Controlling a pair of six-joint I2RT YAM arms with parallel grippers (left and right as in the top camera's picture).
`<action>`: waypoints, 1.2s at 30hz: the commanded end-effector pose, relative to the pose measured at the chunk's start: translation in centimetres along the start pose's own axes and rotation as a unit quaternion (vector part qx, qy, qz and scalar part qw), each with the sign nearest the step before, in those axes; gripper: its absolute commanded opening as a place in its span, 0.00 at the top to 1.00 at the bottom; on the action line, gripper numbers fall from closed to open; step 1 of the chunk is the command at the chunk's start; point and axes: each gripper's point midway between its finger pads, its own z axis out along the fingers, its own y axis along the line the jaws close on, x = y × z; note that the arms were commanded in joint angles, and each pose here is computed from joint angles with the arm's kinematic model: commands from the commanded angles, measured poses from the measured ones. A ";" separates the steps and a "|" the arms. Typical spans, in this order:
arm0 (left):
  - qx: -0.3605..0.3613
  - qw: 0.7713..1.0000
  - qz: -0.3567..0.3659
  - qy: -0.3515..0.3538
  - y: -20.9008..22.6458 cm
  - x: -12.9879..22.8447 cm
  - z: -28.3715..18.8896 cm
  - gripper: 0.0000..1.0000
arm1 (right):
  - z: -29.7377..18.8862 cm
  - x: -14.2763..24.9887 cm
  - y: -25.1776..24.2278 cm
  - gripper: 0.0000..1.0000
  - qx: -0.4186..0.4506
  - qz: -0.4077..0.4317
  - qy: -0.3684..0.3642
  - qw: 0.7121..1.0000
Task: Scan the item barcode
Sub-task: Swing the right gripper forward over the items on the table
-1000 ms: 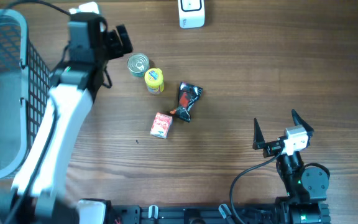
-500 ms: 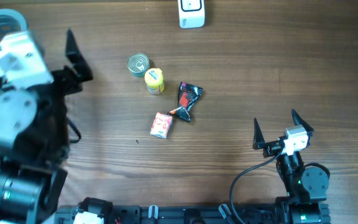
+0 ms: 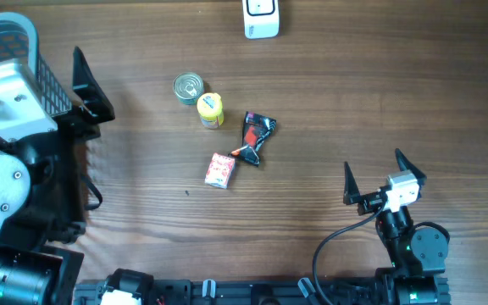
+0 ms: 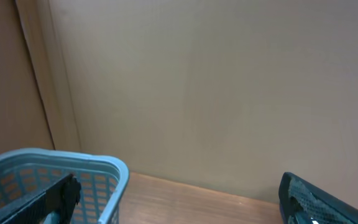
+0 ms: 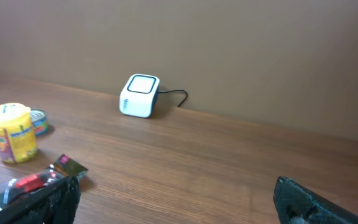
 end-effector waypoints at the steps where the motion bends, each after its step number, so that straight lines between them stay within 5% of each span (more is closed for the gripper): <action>1: 0.021 0.999 -0.023 0.016 -0.8 0.9 0.0 0.00 | 0.0 -0.4 1.0 0.00 -0.029 0.046 -0.009 0.998; 3: 0.044 0.998 -0.012 0.042 -1.5 2.2 -0.2 0.00 | -0.1 -1.5 0.3 0.00 -0.011 0.050 -0.030 0.998; 5: 0.052 0.994 0.003 0.099 -1.7 5.0 -0.6 0.00 | -1.4 -7.4 2.6 0.00 -0.092 0.078 -0.147 0.982; 8: 0.048 0.993 -0.019 0.109 -1.6 5.4 -0.7 0.00 | -1.6 -8.7 3.0 0.00 -0.116 0.123 -0.158 0.973; 13: 0.045 0.991 -0.029 0.119 -1.5 5.9 -0.7 0.00 | 0.6 -7.1 4.5 0.00 -0.171 0.186 -0.067 0.965; 24: 0.038 0.986 -0.009 0.165 -1.3 8.9 -0.8 0.00 | 12.0 -13.7 3.3 0.00 -0.211 0.169 0.059 0.961; 31: 0.032 0.980 0.006 0.194 -1.0 10.3 -1.2 0.00 | 17.6 -13.2 4.2 0.00 -0.153 0.076 0.257 0.951; 36: 0.031 0.979 0.009 0.202 -0.9 10.7 -1.4 0.00 | 17.2 -15.4 8.8 0.00 -0.194 0.045 0.304 0.932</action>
